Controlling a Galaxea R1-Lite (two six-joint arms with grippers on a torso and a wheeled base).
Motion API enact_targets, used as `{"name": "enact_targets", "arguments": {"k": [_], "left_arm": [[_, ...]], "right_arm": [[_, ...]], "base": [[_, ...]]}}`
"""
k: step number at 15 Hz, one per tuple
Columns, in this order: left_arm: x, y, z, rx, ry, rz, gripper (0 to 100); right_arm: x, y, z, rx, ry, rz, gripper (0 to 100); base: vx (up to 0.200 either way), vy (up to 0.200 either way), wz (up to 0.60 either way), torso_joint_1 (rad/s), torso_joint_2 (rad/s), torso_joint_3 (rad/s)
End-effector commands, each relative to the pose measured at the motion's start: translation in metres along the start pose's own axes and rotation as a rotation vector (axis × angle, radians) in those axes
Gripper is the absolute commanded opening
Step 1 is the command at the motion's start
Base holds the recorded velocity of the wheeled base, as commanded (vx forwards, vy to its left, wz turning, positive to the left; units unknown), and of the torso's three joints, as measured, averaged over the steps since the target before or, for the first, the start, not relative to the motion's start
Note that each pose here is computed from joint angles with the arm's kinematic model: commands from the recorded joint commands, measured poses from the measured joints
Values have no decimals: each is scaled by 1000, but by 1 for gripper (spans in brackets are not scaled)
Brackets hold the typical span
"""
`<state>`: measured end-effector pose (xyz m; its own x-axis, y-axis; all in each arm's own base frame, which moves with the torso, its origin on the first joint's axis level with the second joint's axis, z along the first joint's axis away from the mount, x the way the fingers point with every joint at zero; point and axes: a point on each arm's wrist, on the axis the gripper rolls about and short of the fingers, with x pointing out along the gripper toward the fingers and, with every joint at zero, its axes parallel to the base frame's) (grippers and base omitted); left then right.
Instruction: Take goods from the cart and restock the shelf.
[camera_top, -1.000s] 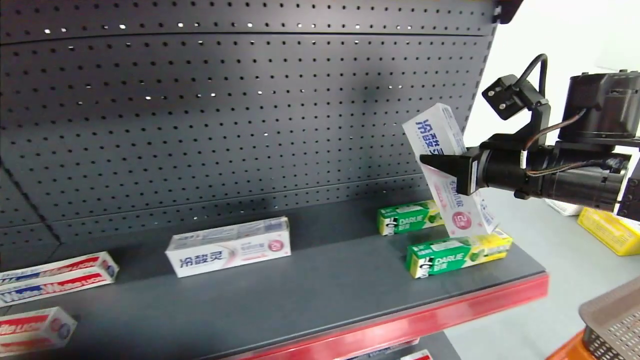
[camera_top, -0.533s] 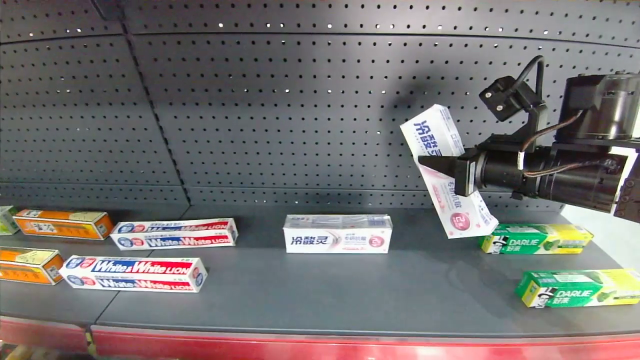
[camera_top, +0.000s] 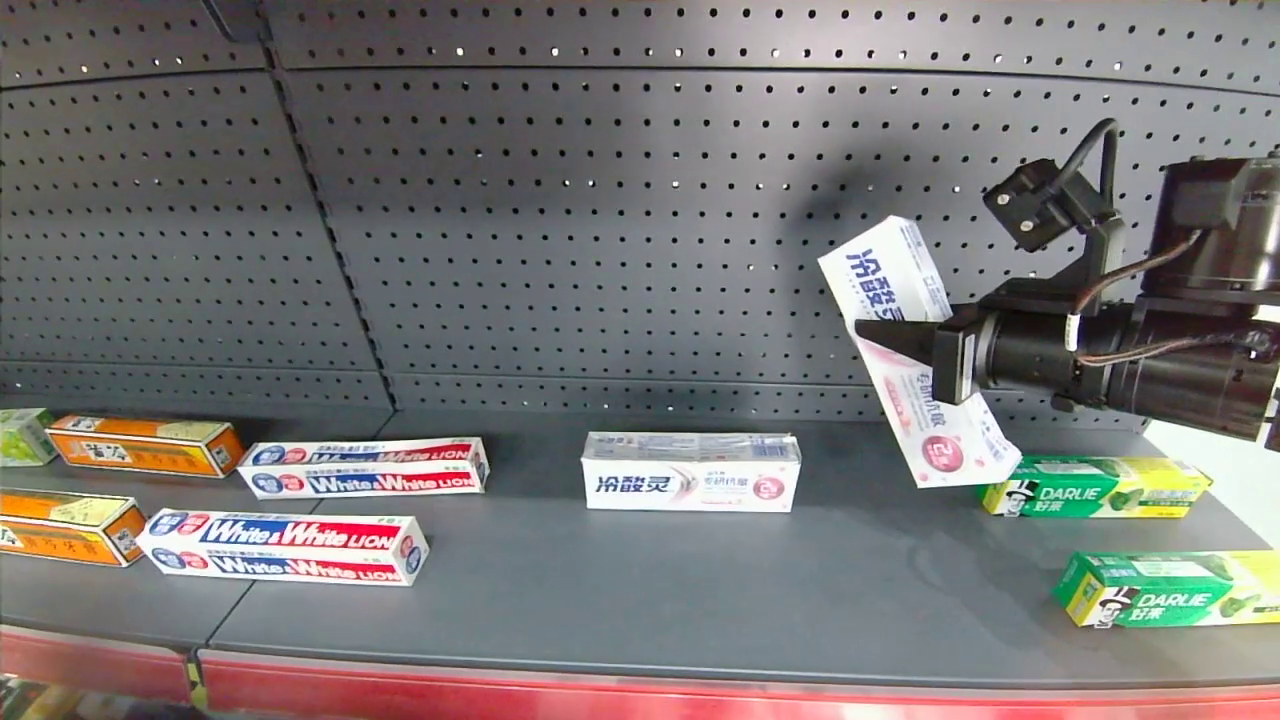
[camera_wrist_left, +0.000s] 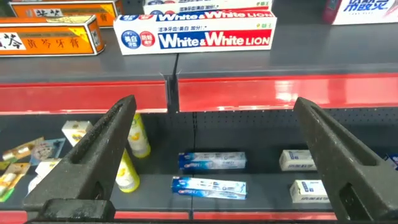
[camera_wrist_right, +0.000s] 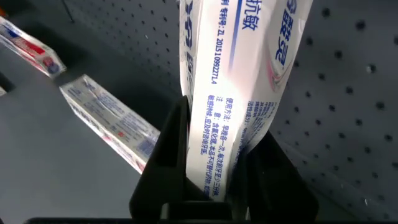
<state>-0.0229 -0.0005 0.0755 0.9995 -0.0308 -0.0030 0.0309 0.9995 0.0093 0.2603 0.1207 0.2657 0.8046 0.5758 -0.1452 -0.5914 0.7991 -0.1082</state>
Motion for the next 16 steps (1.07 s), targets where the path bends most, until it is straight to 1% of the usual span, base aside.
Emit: {"name": "enact_targets", "arguments": {"k": [1,3,6,8,10,11,13,14,16], "left_arm": [[0,0,0,0,0,0,100],[0,0,0,0,0,0,100],[0,0,0,0,0,0,100],[0,0,0,0,0,0,100],[0,0,0,0,0,0,100],[0,0,0,0,0,0,100],[0,0,0,0,0,0,100],[0,0,0,3,0,-1,100],[0,0,0,1,0,-1,100]], "right_arm": [[-7,1,-2,-3,-1,-1,0],[-4,4,-1,-12,-30,0,0],[6,6,3,-28,-104,9,0],[9,10,4,-31,-124,26,0],[6,18,9,-30,-139,71,0],[4,29,11,-31,-140,97,0],[1,39,10,-29,-101,118,0],[-4,45,11,-25,-64,139,0],[-5,51,10,-24,-9,132,0]], "base": [[0,0,0,0,0,0],[0,0,-600,2,2,7],[0,0,0,0,0,0],[0,0,0,0,0,0],[0,0,0,0,0,0],[0,0,0,0,0,0],[0,0,0,0,0,0],[0,0,0,0,0,0],[0,0,0,0,0,0]]}}
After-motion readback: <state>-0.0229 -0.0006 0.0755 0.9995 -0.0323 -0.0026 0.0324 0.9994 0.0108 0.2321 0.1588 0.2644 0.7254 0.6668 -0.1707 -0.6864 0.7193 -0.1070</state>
